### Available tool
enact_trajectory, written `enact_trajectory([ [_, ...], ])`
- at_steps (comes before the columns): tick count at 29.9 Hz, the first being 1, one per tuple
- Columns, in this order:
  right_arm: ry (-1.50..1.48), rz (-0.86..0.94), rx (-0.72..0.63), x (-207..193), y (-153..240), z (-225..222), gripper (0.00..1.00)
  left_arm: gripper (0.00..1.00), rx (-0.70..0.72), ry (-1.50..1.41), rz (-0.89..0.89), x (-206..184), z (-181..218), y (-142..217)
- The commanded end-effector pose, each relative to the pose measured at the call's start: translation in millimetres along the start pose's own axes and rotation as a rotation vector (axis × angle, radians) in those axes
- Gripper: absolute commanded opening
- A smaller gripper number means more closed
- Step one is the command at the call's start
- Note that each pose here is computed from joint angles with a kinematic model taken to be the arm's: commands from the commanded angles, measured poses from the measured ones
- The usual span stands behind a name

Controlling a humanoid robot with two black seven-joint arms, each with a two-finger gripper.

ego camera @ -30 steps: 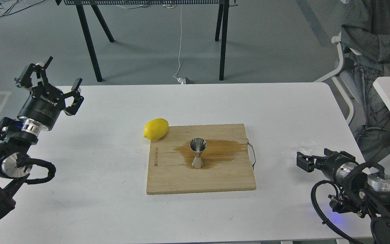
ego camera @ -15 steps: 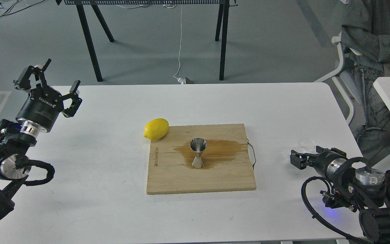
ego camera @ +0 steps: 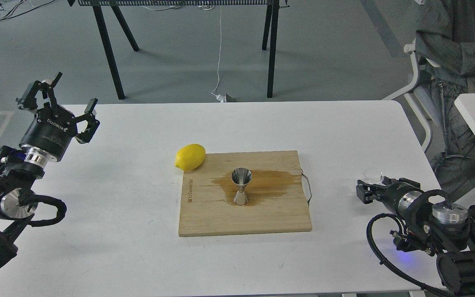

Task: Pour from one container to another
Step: 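Lower the right gripper to the small clear glass and grasp it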

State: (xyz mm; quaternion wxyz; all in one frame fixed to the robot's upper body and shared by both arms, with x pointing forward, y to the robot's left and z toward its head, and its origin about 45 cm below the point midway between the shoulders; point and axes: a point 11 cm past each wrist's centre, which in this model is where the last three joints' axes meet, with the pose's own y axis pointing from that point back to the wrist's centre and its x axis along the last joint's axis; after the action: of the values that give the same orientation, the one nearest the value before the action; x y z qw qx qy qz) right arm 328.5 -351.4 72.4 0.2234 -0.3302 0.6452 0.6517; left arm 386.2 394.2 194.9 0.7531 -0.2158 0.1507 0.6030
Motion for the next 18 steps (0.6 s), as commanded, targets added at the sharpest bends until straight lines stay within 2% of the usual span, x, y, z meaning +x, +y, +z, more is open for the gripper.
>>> enact_trajectory([
  [1, 0.001, -0.001, 0.001, -0.6, 0.0, -0.4, 0.62, 0.92, 0.000, 0.000, 0.001, 0.2, 0.0, 0.1],
  [9, 0.005, -0.006, 0.000, -1.3, 0.1, 0.2, 0.50, 0.92, 0.001, 0.000, 0.002, 0.5, -0.4, 0.6],
  [15, 0.021, -0.005, -0.002, 0.0, -1.2, 4.2, 0.36, 0.92, 0.003, -0.004, 0.011, 3.8, -0.4, 1.9],
  [18, 0.020, -0.004, -0.003, 0.2, -1.4, 4.9, 0.33, 0.92, 0.005, -0.004, 0.012, 3.8, -1.4, 2.0],
])
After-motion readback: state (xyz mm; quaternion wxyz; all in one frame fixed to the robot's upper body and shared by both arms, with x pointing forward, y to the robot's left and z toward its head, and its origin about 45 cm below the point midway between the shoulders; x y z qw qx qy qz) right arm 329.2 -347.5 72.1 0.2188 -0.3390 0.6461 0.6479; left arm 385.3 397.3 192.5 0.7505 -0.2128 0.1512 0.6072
